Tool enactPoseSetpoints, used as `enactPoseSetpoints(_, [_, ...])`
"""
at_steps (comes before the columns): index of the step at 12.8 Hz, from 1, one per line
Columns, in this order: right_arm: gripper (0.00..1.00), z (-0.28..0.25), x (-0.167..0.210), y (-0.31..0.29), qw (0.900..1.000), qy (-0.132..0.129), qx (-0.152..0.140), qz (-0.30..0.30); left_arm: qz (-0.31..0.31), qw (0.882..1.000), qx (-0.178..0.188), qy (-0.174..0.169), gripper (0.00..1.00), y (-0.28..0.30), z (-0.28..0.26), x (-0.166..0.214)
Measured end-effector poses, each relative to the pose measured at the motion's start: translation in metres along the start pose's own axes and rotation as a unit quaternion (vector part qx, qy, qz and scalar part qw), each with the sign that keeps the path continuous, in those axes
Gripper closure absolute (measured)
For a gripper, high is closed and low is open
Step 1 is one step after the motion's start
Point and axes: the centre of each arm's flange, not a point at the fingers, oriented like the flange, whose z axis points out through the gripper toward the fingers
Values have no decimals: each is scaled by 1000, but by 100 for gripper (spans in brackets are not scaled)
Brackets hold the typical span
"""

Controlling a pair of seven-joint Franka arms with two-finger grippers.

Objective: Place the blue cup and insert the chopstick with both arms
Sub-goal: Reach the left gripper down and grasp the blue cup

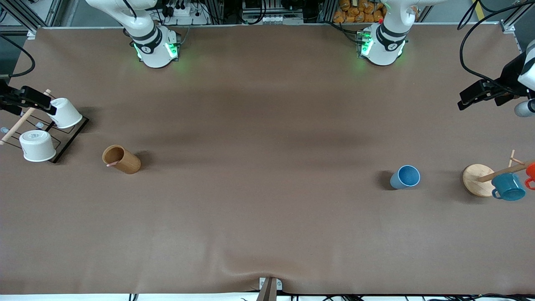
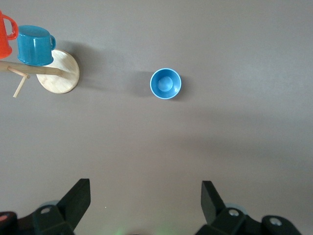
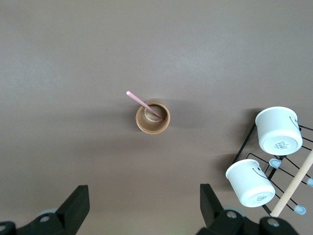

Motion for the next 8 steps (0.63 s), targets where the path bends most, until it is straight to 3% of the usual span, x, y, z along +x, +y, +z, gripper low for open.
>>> enactPoseSetpoints(8, [0,0,0,0,1000,0,0,0,-1,1000,0,0,0,-2,2,3])
